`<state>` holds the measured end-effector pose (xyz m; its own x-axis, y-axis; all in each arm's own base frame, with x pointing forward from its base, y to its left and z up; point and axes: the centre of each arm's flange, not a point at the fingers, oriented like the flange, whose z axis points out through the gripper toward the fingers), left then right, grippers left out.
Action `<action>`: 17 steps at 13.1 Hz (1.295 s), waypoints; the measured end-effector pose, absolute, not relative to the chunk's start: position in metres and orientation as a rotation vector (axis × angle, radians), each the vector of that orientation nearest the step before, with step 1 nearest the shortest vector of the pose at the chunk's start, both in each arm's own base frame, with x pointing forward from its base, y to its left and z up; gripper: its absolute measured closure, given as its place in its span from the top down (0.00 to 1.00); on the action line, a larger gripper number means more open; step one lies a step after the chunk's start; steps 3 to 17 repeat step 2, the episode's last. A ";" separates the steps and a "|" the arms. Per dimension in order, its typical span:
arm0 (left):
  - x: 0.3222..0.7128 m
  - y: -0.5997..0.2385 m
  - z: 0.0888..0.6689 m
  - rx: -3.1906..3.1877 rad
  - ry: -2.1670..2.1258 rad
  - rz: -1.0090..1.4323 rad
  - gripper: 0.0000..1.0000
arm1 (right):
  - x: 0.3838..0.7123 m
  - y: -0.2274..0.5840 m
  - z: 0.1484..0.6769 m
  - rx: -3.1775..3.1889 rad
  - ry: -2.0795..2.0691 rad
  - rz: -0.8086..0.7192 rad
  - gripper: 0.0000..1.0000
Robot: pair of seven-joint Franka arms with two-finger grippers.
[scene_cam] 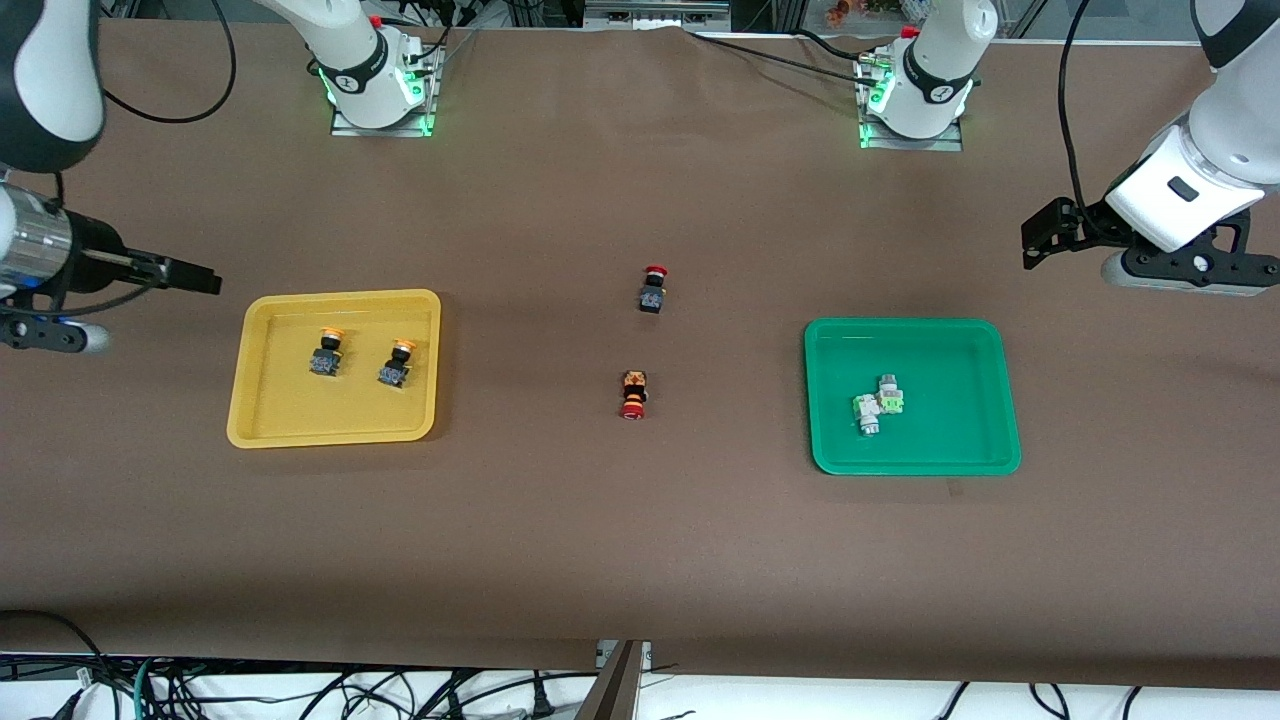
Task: Place green and yellow buttons in trays
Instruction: 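Open the right gripper and lift it away from the yellow tray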
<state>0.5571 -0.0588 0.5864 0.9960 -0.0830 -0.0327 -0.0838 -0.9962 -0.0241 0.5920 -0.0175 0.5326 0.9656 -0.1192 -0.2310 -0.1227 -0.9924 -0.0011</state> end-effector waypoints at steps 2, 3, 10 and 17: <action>0.557 -0.059 0.586 -3.113 0.130 0.049 1.00 | 0.575 -0.024 0.544 -3.085 0.088 0.334 1.00; 0.557 -0.059 0.586 -3.113 0.130 0.049 1.00 | 0.575 -0.024 0.544 -3.085 0.088 0.334 1.00; 0.557 -0.059 0.586 -3.113 0.130 0.049 1.00 | 0.575 -0.024 0.544 -3.085 0.088 0.334 1.00; 0.557 -0.059 0.586 -3.113 0.130 0.049 1.00 | 0.575 -0.024 0.544 -3.085 0.088 0.334 1.00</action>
